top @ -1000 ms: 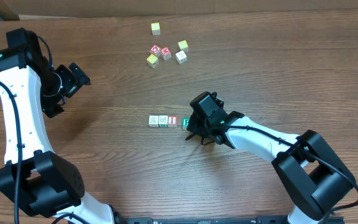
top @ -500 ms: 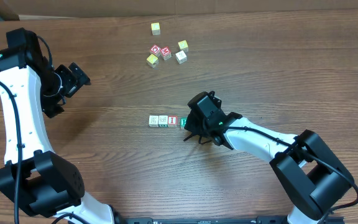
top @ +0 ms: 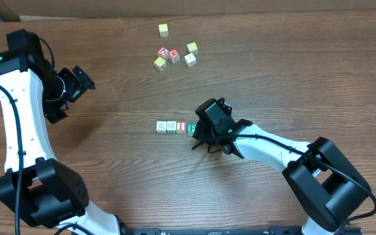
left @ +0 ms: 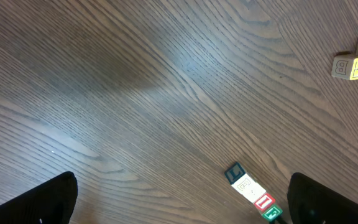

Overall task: Flip 5 blocks
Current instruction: 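Release the F block and push it into line with the row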

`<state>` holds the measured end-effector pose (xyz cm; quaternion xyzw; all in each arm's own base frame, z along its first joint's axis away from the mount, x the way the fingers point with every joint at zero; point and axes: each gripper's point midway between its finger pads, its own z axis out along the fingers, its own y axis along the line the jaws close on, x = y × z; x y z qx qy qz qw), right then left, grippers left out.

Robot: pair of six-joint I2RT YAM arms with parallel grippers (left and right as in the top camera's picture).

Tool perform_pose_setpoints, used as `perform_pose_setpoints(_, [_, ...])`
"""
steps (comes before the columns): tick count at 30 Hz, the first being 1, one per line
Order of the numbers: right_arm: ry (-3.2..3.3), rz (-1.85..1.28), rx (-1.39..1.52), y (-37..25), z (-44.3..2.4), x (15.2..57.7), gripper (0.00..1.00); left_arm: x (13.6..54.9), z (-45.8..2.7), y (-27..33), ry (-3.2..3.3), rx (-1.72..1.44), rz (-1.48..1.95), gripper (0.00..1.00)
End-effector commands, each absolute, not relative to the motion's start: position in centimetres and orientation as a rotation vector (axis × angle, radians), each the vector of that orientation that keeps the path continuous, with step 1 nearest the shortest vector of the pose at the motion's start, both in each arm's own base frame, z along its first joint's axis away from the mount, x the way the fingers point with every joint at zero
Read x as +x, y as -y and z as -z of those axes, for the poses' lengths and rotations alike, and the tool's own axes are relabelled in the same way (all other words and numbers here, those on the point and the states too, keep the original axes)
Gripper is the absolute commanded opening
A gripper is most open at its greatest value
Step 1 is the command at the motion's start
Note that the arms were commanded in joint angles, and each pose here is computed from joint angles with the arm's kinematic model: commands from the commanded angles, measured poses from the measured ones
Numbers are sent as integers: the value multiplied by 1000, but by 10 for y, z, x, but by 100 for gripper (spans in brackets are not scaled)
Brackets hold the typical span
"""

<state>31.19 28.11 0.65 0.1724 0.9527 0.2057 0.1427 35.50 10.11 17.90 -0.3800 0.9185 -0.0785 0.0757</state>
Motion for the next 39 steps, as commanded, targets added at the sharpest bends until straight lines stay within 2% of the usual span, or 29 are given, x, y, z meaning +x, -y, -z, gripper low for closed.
perform_pose_setpoints(1, [-2777, -580, 505, -280, 1, 305, 4, 357, -189, -102, -2729, -1123, 233, 100])
perform_pose_setpoints(32, [-2712, -651, 461, -294, -9, 315, 5, 357, -189, -102, -2729, -1123, 233, 100])
perform_pose_setpoints(39, [-2805, -580, 473, -284, 2, 296, 4, 357, -189, -102, -2729, -1123, 233, 100])
